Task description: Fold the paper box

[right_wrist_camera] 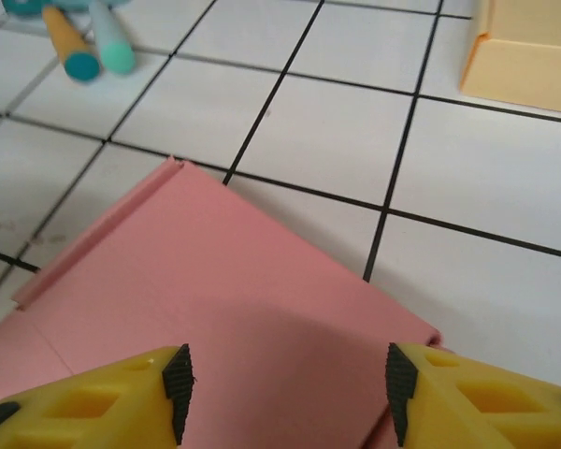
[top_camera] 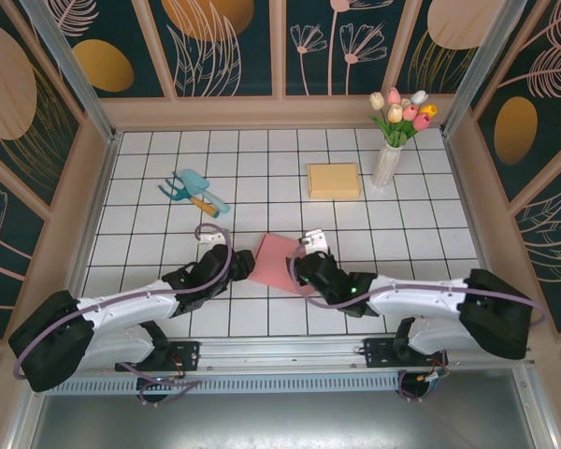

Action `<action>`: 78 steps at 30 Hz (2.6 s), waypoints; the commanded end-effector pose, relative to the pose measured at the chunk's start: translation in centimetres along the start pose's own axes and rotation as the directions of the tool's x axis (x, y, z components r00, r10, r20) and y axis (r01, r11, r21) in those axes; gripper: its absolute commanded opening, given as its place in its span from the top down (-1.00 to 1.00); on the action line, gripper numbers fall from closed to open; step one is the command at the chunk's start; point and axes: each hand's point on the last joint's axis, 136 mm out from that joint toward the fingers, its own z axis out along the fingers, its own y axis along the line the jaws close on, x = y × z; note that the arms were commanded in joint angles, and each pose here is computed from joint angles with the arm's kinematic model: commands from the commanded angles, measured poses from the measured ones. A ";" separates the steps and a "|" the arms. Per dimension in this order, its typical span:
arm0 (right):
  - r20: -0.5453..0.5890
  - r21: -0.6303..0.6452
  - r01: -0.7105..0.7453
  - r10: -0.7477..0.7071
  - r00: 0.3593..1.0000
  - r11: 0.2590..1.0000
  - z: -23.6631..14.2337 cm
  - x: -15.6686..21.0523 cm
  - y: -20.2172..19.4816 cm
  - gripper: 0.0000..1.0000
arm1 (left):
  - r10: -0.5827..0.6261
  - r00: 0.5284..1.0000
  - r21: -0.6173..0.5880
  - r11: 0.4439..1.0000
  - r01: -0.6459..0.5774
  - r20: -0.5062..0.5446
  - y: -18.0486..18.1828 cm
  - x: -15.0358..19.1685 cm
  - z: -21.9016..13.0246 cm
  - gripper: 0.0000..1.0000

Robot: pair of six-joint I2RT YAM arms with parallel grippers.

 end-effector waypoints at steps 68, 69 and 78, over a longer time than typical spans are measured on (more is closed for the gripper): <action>-0.166 -0.200 -0.345 0.316 0.934 0.917 1.6 6.9 -1.8 -0.54 | -0.234 0.941 -0.056 0.972 0.227 -0.247 -5.6 3.9 2.3 -0.75; -0.170 -0.199 -0.344 0.314 0.934 0.917 1.7 7.0 -1.7 -0.54 | -0.237 0.940 -0.056 0.972 0.230 -0.247 -5.6 3.9 2.3 -0.75; -0.199 -0.186 -0.321 0.285 0.938 0.929 2.9 7.9 -0.4 -0.51 | -0.260 0.935 -0.073 0.966 0.249 -0.241 -4.8 4.4 2.6 -0.73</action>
